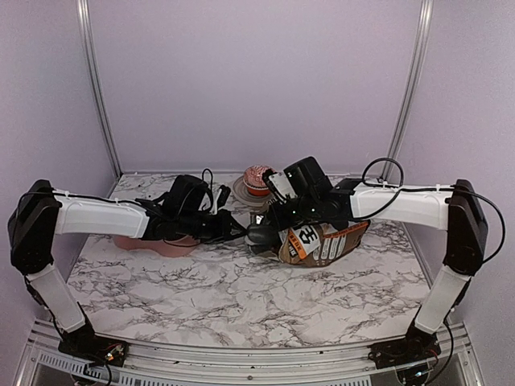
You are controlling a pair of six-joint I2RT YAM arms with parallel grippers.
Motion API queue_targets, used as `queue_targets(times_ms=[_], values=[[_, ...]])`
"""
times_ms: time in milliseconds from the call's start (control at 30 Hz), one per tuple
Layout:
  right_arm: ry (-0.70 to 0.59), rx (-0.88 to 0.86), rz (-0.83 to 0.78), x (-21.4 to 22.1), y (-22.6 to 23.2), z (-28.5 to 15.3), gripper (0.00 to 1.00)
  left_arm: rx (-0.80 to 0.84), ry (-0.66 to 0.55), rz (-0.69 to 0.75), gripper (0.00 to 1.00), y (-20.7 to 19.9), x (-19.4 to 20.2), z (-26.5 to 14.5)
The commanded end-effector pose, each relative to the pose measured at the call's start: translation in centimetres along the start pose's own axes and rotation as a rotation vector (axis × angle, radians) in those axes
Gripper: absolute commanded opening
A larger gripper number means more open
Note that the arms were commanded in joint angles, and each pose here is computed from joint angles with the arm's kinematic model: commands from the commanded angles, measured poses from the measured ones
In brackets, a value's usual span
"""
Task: Serve the pet food
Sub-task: Insert the spatula into the pet food bag.
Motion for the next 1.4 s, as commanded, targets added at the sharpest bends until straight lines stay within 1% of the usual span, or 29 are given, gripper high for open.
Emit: queue_targets(times_ms=[0, 167, 333, 467, 567, 700, 867, 1033, 1167, 1267, 1367], values=[[-0.021, 0.006, -0.003, -0.6, -0.9, -1.2, 0.0, -0.099, -0.013, 0.03, 0.0, 0.8, -0.4, 0.4], [-0.019, -0.01, 0.0, -0.3, -0.9, -1.0, 0.0, -0.176, -0.038, 0.071, 0.0, 1.0, -0.5, 0.6], [-0.012, -0.025, 0.005, -0.1, -0.6, -0.4, 0.0, -0.296, -0.051, 0.135, 0.0, 1.6, 0.0, 1.4], [-0.002, -0.038, 0.011, 0.2, -0.5, 0.1, 0.0, -0.444, -0.102, 0.136, 0.0, 3.7, -0.3, 1.2], [0.011, -0.049, 0.019, 0.6, -0.3, 0.7, 0.0, -0.514, -0.131, 0.139, 0.0, 4.9, -0.5, 0.8], [0.028, -0.121, 0.035, 1.0, 1.0, 1.6, 0.0, -0.576, -0.154, 0.167, 0.0, 6.0, -0.6, 0.2], [0.036, -0.17, 0.003, 0.4, 3.8, 2.4, 0.0, -0.647, -0.187, 0.189, 0.0, 6.8, -0.9, -1.4], [0.043, -0.218, -0.025, -0.1, 7.0, 2.9, 0.0, -0.691, -0.208, 0.191, 0.0, 8.3, 0.0, -3.8], [0.044, -0.249, -0.04, -0.7, 9.1, 3.4, 0.0, -0.686, -0.211, 0.204, 0.0, 9.0, 1.1, -5.7], [0.044, -0.264, -0.05, -1.4, 10.2, 3.9, 0.0, -0.636, -0.189, 0.207, 0.0, 8.9, 2.1, -6.2], [0.058, -0.256, -0.048, -1.2, 10.3, 4.5, 0.0, -0.535, -0.156, 0.189, 0.0, 8.0, 3.0, -5.7]])
Point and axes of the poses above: each gripper's point midway between its finger pads, its own z axis out along the fingers, its own y axis along the line the jaws close on, x = y × z, the point moved 3 cm from there along -z, back along the fingers, and after that the axes turned 8 degrees about -z, right-handed, at the moved point
